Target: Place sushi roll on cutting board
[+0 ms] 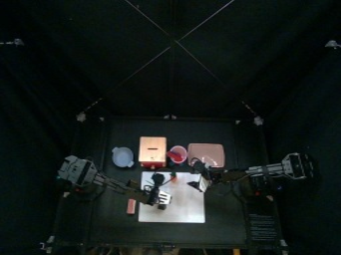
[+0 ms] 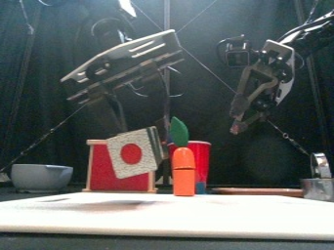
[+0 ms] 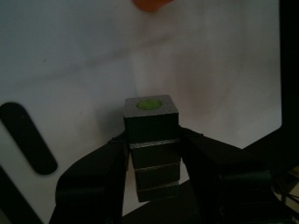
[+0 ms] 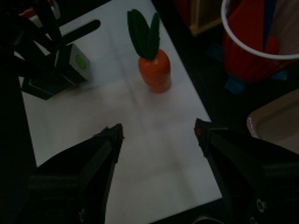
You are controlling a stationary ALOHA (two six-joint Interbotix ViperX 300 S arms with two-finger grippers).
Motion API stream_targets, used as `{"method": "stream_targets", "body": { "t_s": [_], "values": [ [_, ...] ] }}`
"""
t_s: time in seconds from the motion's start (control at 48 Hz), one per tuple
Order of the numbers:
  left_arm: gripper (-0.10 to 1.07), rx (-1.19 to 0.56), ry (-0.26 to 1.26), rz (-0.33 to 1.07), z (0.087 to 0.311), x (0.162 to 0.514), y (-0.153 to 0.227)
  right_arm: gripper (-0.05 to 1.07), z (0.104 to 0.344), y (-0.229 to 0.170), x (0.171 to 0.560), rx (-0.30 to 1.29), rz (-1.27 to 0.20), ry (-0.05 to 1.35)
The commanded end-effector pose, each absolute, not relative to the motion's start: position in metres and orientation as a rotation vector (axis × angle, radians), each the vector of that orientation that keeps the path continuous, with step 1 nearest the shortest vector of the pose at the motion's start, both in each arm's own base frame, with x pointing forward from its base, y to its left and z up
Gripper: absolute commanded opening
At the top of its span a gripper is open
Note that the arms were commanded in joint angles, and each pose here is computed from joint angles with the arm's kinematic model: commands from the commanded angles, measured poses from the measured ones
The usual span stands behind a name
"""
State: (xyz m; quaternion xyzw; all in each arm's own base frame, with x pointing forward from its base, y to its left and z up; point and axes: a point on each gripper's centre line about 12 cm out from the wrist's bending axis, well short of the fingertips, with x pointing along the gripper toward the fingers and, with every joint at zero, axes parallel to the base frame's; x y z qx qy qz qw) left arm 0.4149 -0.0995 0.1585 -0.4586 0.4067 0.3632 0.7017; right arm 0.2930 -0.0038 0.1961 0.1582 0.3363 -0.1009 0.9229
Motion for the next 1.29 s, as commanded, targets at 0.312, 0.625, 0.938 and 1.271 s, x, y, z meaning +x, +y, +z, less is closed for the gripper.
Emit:
{"method": "stream_targets", "body": {
  "t_s": [0.312,0.625,0.938,1.271],
  "values": [
    [0.73,-1.018,0.840,0.768,0.174,0.451,-0.104,0.97,0.200,-0.002,0.277,0.346,-0.227,0.702],
    [0.73,-1.019,0.834,0.763,0.169,0.465,-0.108,0.97,0.216,-0.007,0.242,0.371,-0.260,0.655],
    [0.73,-1.012,0.842,0.771,0.165,0.465,-0.107,0.97,0.210,-0.009,0.239,0.373,-0.268,0.671],
    [0.83,-1.005,0.846,0.769,0.163,0.466,-0.107,0.97,0.204,-0.010,0.241,0.360,-0.272,0.691]
  ]
}}
